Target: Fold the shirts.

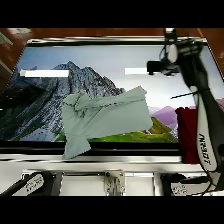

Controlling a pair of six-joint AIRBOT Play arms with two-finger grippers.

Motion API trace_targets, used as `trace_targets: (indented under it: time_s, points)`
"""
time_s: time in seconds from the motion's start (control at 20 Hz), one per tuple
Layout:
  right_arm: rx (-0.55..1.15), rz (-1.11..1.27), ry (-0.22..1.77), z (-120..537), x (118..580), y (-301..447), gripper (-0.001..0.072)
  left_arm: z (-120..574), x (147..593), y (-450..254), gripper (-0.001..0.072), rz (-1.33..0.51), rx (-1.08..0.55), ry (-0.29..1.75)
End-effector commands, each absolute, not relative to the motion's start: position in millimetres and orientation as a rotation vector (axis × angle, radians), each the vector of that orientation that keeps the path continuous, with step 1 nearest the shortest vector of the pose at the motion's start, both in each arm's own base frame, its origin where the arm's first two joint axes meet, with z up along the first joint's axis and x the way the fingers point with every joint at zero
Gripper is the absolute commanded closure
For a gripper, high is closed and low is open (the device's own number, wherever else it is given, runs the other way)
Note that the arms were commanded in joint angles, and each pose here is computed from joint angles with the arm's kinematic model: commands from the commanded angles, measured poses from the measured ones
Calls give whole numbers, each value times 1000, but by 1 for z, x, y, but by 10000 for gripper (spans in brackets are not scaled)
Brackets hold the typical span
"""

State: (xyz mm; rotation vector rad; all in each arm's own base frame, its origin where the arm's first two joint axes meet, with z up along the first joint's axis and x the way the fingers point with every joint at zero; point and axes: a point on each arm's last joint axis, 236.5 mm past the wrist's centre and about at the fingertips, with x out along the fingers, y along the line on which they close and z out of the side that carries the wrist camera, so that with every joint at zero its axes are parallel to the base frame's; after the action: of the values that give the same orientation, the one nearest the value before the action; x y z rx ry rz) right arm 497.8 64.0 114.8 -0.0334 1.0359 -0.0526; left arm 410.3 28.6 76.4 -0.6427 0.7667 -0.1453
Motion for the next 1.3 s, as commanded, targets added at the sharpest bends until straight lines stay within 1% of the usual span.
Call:
trace_targets:
  time_s: [0.0,0.1,0.15,0.25,0.35,0.45,0.55,0.7,0.8,1.0,1.15,1.2,1.25]
  points:
    - [-92,-145,1267,128,429,-30,80,54,332,95,316,23,-730,1049]
    - [35,-152,1417,111,393,-62,79,10,265,101,308,84,-721,1307]
    - [115,-147,1477,99,379,-73,78,-9,245,92,302,91,-762,1377]
    - [256,-114,1578,74,356,-77,78,-39,223,51,152,16,-872,1464]
    - [352,-58,1645,50,341,-70,78,-68,194,16,152,-73,-878,1570]
    - [387,-23,1666,29,337,-63,78,-89,173,-8,152,-125,-868,1635]
    - [419,-6,1638,14,344,-55,78,-101,165,-21,152,-134,-867,1653]
    - [453,-1,1582,-1,357,-51,78,-99,174,-40,154,-207,-868,1622]
    - [456,-16,1565,-10,361,-53,78,-100,175,-48,154,-232,-838,1637]
    - [460,1,1618,-31,353,-50,78,-110,181,-72,154,-262,-865,1674]
    - [483,56,1667,-48,343,-39,76,-116,189,-94,161,-296,-889,1684]
    - [489,75,1682,-54,339,-35,15,-120,188,-99,177,-303,-877,1696]
    - [495,99,1701,-60,335,-31,17,-123,189,-102,199,-303,-867,1699]
